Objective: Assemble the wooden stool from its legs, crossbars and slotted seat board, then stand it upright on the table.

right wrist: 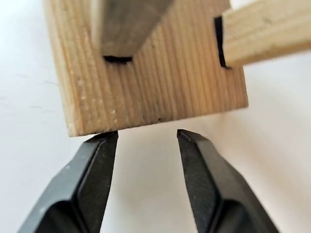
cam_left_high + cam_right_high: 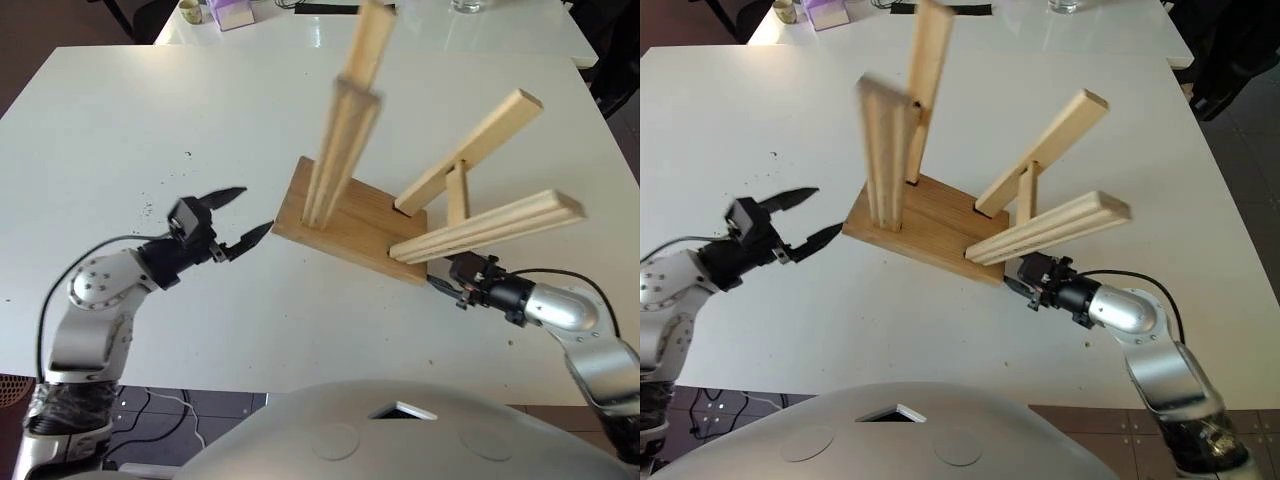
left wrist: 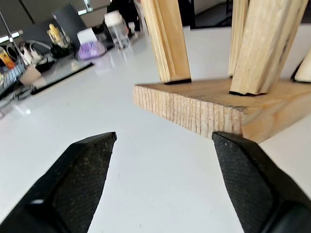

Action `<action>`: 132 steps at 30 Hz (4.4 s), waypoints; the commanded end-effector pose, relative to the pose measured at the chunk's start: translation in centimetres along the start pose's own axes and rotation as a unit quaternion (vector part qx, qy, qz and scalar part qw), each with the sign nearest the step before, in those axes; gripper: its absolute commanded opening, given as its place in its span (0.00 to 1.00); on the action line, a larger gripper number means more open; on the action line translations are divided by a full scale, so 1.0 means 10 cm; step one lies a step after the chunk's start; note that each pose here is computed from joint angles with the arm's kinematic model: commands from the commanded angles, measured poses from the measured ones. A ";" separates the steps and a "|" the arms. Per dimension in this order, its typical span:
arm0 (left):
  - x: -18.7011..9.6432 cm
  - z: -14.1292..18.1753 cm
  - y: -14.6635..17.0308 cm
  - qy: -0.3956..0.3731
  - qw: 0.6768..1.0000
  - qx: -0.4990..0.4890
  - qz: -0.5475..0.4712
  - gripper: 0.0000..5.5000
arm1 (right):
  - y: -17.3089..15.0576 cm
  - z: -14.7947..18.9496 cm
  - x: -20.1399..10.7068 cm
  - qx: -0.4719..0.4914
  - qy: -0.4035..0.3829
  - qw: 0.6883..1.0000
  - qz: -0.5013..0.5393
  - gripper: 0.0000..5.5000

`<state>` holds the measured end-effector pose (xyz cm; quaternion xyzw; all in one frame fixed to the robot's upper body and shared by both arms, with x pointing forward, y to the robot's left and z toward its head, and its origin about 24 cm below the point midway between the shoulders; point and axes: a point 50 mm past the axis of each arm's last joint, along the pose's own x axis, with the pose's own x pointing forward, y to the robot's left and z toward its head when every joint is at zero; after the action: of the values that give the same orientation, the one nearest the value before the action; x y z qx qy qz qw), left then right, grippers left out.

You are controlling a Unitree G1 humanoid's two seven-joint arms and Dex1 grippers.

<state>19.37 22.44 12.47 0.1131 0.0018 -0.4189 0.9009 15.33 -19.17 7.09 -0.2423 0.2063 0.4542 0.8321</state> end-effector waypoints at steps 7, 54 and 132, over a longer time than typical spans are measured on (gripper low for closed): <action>-0.14 0.11 -0.43 0.043 0.994 -0.060 -0.081 0.67 | -0.19 0.63 -0.49 -0.030 -0.083 0.995 0.035 0.41; 0.14 -1.00 -0.30 0.137 0.965 -0.019 -0.222 0.56 | -0.50 -0.30 0.26 -0.051 -0.022 0.978 0.201 0.36; -0.02 0.41 0.26 0.178 0.796 -0.558 -0.154 0.58 | -1.17 0.51 -0.59 0.549 -0.123 0.826 -0.028 0.39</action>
<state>21.93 22.53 19.72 -0.3186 0.3767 -0.5080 0.7060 21.29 -24.73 15.77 0.3035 0.3627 0.3079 0.8256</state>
